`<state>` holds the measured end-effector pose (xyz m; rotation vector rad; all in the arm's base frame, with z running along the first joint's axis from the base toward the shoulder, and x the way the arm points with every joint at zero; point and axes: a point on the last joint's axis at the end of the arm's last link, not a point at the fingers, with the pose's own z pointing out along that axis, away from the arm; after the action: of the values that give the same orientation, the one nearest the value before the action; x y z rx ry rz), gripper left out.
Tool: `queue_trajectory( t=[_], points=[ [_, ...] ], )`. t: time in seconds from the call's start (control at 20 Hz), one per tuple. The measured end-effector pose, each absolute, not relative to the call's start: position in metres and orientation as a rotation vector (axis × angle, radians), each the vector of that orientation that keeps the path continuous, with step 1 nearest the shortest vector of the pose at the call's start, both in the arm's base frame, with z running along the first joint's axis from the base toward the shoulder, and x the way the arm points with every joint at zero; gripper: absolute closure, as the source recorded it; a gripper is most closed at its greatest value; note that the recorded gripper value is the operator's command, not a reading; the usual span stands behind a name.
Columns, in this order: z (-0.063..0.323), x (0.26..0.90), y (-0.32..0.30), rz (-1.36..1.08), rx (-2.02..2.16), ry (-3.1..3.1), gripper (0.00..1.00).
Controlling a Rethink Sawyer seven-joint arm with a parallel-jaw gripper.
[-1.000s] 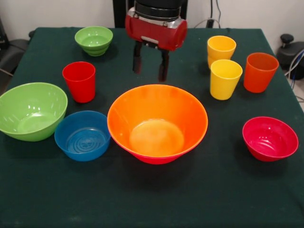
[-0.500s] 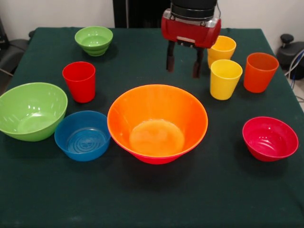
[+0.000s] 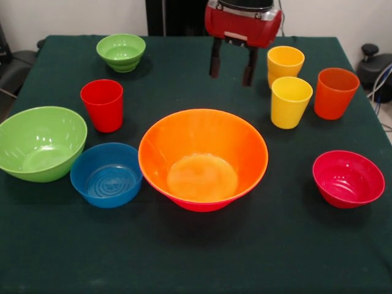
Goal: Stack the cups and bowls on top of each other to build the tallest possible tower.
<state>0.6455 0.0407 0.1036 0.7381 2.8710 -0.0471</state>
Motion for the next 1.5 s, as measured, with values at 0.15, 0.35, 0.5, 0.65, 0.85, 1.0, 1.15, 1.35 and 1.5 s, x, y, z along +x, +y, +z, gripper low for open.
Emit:
queue_trajectory(
  t=[0.15,0.35,0.5,0.65,0.85,1.0,1.15,1.35,1.5],
  points=[
    [0.107,0.642,0.024,-0.046,0.793,2.863,0.0],
    [0.108,0.637,0.005,-0.074,0.834,2.855,0.0],
    [0.108,0.63,-0.007,-0.123,0.85,2.849,0.0],
    [0.109,0.628,-0.007,-0.14,0.848,2.849,0.0],
    [0.108,0.629,-0.008,-0.13,0.852,2.848,0.0],
    [0.108,0.631,-0.014,-0.117,0.867,2.845,0.0],
    [0.108,0.631,-0.02,-0.115,0.888,2.85,0.0],
    [0.11,0.633,-0.024,-0.118,0.905,2.863,0.0],
    [0.112,0.638,-0.028,-0.122,0.918,2.874,0.0]
  ],
)
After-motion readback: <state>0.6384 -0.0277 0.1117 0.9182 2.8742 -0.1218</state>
